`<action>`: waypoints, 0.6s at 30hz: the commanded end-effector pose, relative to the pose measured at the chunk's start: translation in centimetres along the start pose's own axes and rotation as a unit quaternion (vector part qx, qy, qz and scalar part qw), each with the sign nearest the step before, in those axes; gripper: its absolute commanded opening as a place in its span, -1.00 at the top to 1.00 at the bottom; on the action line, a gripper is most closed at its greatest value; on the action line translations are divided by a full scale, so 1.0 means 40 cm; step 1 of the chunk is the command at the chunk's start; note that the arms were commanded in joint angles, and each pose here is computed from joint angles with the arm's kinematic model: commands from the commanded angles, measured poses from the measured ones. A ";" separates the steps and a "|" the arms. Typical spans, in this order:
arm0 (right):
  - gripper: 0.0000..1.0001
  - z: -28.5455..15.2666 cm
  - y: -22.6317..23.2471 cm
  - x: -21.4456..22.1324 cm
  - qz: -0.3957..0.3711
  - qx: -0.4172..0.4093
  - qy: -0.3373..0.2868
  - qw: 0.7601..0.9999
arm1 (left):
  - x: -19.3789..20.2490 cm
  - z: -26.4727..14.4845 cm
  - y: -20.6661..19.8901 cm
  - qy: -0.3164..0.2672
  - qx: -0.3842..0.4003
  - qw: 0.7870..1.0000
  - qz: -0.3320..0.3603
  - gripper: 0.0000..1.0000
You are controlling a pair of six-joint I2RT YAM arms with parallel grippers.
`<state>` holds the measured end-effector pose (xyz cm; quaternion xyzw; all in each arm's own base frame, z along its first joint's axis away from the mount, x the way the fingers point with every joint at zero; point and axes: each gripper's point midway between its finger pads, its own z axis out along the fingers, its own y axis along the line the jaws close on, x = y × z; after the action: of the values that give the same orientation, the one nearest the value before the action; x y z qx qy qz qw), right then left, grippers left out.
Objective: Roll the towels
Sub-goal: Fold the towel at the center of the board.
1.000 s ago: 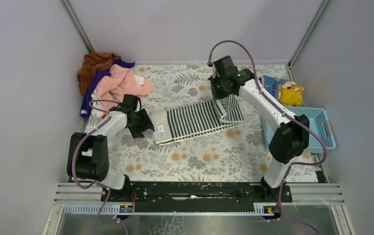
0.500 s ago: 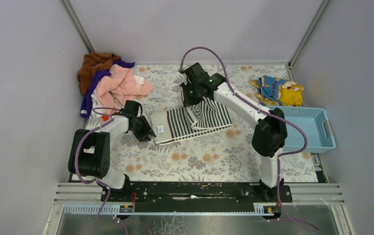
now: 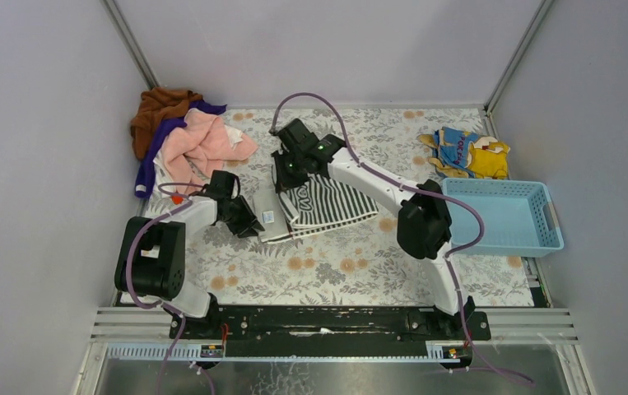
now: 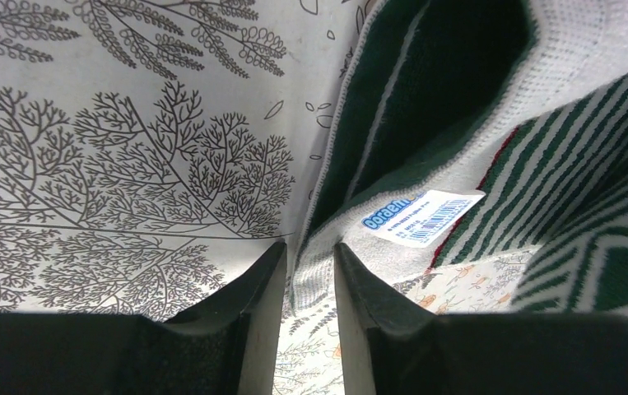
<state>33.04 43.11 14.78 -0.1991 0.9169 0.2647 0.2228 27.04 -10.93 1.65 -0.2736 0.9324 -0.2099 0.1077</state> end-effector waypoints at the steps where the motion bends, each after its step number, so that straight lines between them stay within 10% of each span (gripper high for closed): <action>1: 1.00 0.022 0.066 -0.031 0.014 -0.042 -0.017 0.999 | 0.010 0.017 0.006 0.002 -0.001 1.000 0.002 0.47; 18: 0.98 0.079 0.144 -0.017 0.044 -0.116 -0.017 0.992 | 0.020 0.022 0.007 0.005 -0.003 1.000 0.007 0.64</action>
<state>32.60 47.30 12.14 -0.1727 0.9097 0.3247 0.1928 26.81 -11.28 1.49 -0.2678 0.9342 -0.2104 0.1063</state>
